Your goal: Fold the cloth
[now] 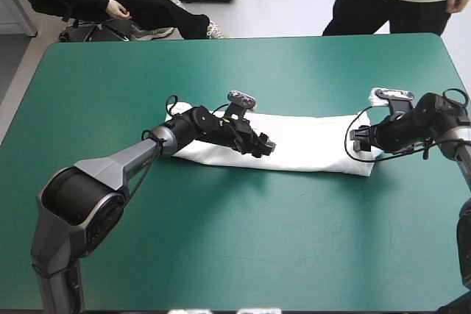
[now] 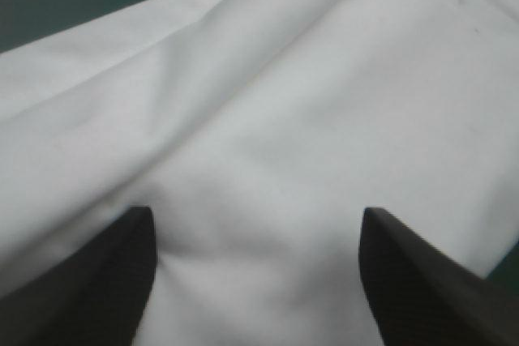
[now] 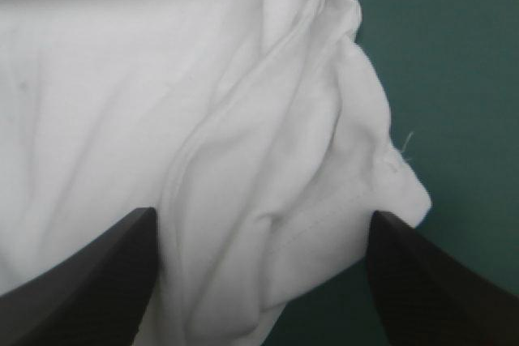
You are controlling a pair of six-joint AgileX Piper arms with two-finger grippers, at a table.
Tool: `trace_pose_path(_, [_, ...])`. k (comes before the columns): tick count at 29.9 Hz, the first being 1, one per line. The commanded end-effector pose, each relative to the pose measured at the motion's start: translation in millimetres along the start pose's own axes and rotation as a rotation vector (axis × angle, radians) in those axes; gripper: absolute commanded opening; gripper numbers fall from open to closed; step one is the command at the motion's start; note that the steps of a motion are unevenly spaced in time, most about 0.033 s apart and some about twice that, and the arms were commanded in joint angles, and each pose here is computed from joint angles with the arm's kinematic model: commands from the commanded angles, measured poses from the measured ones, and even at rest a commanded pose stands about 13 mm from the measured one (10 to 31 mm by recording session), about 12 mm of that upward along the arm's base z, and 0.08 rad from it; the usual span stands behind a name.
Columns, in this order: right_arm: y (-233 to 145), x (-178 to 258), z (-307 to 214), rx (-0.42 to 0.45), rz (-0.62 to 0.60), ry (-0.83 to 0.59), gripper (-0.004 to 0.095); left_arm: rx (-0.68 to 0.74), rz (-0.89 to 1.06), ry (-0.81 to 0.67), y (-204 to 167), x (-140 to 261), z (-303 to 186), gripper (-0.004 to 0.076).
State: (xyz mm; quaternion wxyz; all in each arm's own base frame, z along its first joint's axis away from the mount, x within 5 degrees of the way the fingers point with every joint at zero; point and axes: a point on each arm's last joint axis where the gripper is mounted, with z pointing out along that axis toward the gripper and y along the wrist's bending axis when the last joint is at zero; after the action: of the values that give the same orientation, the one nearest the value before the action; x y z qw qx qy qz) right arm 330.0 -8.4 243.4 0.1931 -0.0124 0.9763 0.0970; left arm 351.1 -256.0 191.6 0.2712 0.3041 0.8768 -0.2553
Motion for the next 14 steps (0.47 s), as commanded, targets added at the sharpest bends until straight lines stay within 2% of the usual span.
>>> trace_pose_path(1, [-4, -7, 2, 0.010, -0.006, -0.029, 0.0690, 0.051, -0.025, 0.039, -9, 2, -2, 0.0519])
trace_pose_path(5, [-9, -5, 24, 0.004, 0.009, 0.036, 0.0679, 0.051, -0.033, 0.039, -9, 2, -2, 0.0519])
trace_pose_path(9, [-12, -2, 40, -0.008, 0.008, 0.096, 0.0557, 0.051, -0.033, 0.039, -9, 2, -2, 0.0519])
trace_pose_path(11, [-12, 0, 44, -0.022, -0.011, 0.117, 0.0411, 0.054, -0.033, 0.042, -9, 2, -2, 0.0519])
trace_pose_path(14, [-10, 2, 45, -0.049, -0.051, 0.124, 0.0017, 0.055, -0.033, 0.044, -9, 2, -2, 0.0519])
